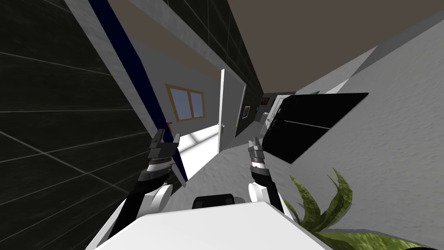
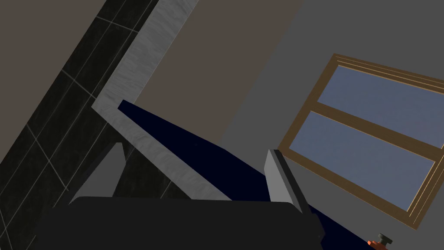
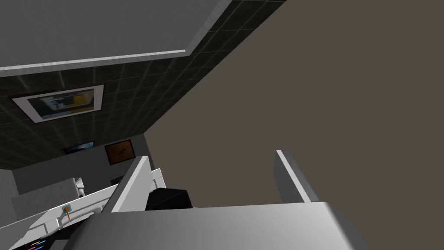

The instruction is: Push the door open

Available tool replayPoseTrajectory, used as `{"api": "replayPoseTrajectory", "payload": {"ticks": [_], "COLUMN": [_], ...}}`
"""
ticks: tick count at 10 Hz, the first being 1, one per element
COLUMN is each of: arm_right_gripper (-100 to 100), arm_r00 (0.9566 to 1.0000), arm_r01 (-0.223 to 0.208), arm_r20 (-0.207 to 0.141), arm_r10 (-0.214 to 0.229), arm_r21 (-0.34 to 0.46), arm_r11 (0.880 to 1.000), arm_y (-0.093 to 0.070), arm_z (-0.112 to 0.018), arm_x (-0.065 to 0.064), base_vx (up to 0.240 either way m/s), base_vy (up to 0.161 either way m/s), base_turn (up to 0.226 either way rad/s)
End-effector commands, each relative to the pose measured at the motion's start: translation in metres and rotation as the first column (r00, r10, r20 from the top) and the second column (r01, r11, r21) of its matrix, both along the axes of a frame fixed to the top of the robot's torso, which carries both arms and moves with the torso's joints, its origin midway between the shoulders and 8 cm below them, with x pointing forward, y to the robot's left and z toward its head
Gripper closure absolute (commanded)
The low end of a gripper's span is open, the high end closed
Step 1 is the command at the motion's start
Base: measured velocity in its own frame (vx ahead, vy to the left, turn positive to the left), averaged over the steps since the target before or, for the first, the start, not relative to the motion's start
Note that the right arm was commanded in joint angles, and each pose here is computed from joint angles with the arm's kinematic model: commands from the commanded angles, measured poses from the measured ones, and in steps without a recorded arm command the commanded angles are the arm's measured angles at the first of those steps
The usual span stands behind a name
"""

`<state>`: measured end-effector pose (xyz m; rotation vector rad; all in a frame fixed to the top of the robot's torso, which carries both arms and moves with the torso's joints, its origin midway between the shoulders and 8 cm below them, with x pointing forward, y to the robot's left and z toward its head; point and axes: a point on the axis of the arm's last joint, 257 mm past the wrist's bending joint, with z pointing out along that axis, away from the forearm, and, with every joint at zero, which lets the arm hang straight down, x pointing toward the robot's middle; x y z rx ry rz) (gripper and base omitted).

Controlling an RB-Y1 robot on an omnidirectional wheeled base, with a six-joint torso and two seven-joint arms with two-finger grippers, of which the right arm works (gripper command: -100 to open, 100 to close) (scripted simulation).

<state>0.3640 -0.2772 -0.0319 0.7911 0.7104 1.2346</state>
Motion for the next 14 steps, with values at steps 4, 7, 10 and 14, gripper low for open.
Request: {"api": "replayPoseTrajectory", "payload": {"ticks": [4,7,10,14], "arm_right_gripper": [-100,-100,-100,-100], "arm_r00": [0.9975,0.9929,0.9846,0.966], "arm_r01": [-0.069,-0.115,-0.168,-0.247], "arm_r20": [-0.017,-0.029,-0.043,-0.07], "arm_r10": [0.069,0.115,0.169,0.249], "arm_r21": [0.009,0.015,0.022,0.032], "arm_r11": [0.998,0.993,0.985,0.968], "arm_y": [0.017,0.028,0.042,0.064], "arm_z": [-0.019,-0.031,-0.046,-0.069], "arm_x": [0.018,0.03,0.044,0.064], "base_vx": [0.072,0.069,0.075,0.089], "base_vy": [-0.021,-0.024,-0.021,-0.032], "base_turn": [0.012,0.012,0.013,0.017]}}
